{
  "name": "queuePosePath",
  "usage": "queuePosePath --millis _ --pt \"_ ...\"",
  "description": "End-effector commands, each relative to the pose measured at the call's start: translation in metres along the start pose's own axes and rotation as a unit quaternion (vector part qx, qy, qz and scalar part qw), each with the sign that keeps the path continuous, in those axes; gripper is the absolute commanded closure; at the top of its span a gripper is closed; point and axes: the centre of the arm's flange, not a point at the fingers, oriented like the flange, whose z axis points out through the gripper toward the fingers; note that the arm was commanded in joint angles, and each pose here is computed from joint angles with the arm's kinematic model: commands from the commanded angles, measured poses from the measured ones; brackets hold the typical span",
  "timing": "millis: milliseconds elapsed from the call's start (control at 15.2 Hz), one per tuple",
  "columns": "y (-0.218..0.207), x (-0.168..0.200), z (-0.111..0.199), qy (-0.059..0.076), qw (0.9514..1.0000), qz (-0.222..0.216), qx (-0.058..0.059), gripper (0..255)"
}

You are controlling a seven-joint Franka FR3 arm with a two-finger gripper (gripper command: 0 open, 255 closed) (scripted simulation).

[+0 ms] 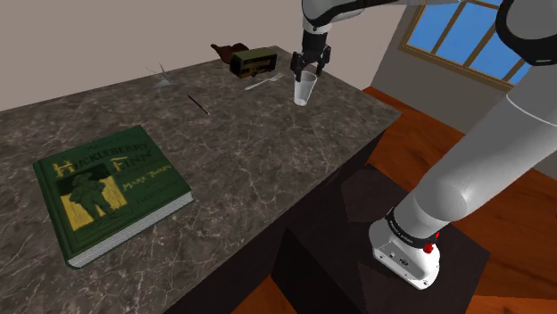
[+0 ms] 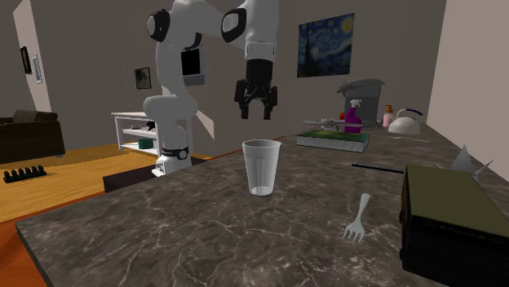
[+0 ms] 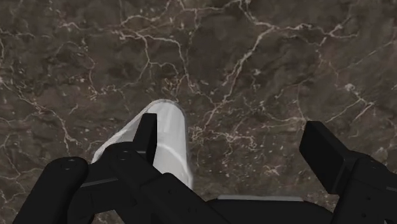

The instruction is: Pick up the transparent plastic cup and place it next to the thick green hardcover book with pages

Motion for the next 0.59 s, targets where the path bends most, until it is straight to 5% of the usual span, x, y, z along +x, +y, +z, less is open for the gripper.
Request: queuePosePath --millis 0,528 --pt "0.003 0.028 0.009 -0.002 1.0000 0.001 -0.006 0" --pt "0.013 0.095 0.055 -0.009 0.9997 0.004 -0.024 0"
